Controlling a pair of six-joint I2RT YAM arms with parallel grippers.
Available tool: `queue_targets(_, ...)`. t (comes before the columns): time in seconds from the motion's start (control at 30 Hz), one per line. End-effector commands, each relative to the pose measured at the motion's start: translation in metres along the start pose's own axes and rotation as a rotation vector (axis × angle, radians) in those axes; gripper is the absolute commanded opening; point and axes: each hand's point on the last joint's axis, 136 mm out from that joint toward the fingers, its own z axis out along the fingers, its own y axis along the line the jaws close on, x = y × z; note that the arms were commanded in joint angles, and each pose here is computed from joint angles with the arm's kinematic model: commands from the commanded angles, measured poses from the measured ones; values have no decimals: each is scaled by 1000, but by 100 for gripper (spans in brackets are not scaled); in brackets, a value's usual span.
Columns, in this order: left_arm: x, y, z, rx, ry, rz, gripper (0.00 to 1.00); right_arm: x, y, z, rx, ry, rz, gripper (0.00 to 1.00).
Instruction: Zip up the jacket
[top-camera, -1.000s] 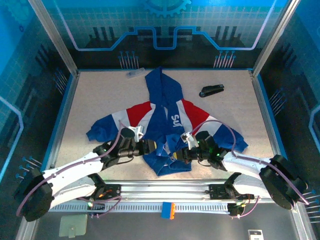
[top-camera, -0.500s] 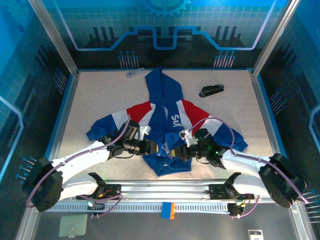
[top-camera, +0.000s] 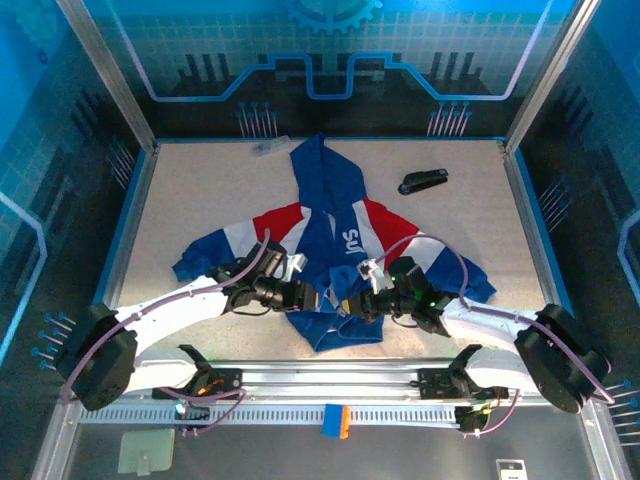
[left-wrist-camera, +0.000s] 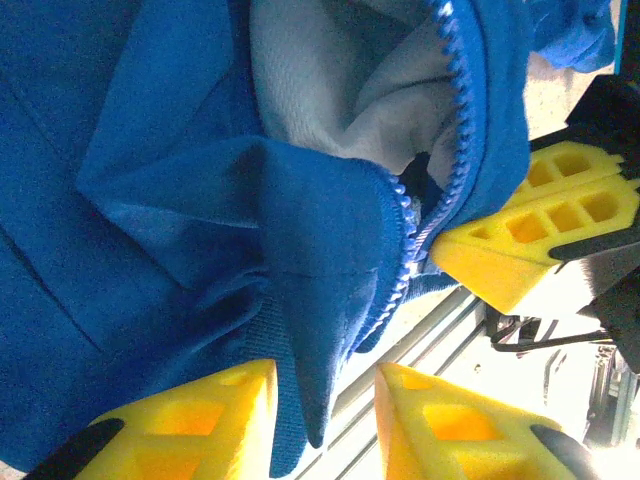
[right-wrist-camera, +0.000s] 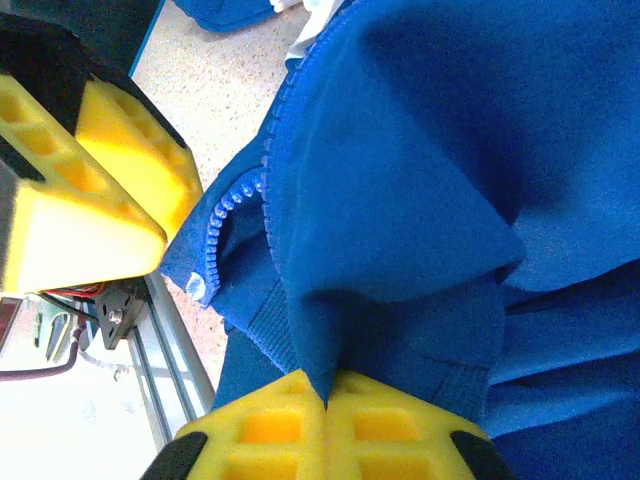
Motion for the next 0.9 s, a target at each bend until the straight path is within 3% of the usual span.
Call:
queue_targets(0.0,0,-12,2,30,27,23,32,-7,13,2,-40,0,-23,0)
queue_targets(0.1,1,-14,4,37,34,25,26,-7,14,2,-44,0,-22,0)
queue_targets(0.27,0,-19,3,61,26,21,0,-9,17,0,-49,-6,-24,0)
queue_targets(0.6,-24,-57,-15,284,-155,-16,0,-19,40,-22,-81,-23,-15,0)
queue_targets(0.87,-28,-71,-8,370,-178,33,0,-30,52,-30,-128,-41,6,0)
